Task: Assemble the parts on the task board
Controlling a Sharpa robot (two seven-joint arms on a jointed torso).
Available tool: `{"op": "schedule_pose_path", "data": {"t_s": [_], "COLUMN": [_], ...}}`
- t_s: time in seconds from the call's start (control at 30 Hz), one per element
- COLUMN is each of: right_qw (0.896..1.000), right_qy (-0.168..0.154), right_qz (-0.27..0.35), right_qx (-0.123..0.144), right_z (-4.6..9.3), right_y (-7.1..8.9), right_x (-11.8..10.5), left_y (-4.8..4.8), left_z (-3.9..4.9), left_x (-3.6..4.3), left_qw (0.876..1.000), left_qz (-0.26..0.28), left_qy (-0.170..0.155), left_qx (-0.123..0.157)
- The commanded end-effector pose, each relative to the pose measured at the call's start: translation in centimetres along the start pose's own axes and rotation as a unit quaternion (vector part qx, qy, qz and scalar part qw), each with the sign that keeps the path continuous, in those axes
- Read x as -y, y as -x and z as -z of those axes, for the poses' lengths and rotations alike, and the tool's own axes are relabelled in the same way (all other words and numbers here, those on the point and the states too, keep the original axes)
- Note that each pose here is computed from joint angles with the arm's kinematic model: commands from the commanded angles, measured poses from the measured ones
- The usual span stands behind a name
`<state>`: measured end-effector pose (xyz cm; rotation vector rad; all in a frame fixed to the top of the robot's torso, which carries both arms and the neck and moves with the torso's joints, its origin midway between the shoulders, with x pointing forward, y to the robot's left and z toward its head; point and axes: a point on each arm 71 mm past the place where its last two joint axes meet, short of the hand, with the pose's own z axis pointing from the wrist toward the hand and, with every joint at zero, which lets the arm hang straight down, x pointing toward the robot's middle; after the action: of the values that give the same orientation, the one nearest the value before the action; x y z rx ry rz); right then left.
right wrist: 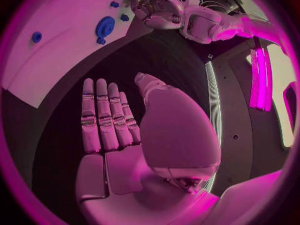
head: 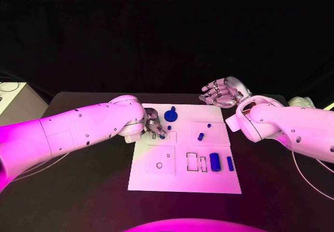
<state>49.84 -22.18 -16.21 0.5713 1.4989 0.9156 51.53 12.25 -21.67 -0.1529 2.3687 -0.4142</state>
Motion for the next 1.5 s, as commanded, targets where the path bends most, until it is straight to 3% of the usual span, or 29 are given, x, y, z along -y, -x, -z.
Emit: {"op": "schedule_pose_path", "data": {"t_s": [0.03,0.7,1.5], "right_qw": [1.0,1.0,1.0], "right_qy": [0.007,0.006,0.005], "right_qz": [0.0,-0.004,-0.007], "right_qx": [-0.002,-0.007,-0.016], "right_z": [0.0,0.0,0.04], "right_y": [-0.1,-0.22,-0.33], "right_x": [-0.14,-0.17,-0.12], "left_y": [-0.58,-0.54,-0.53], "left_z": [-0.11,-0.51,-0.78], "left_x": [0.32,0.64,0.12], "left_qw": [1.0,1.0,1.0], "left_qz": [-0.005,0.0,-0.004], "left_qy": [-0.003,-0.003,0.01], "left_qx": [-0.02,-0.016,-0.02]}}
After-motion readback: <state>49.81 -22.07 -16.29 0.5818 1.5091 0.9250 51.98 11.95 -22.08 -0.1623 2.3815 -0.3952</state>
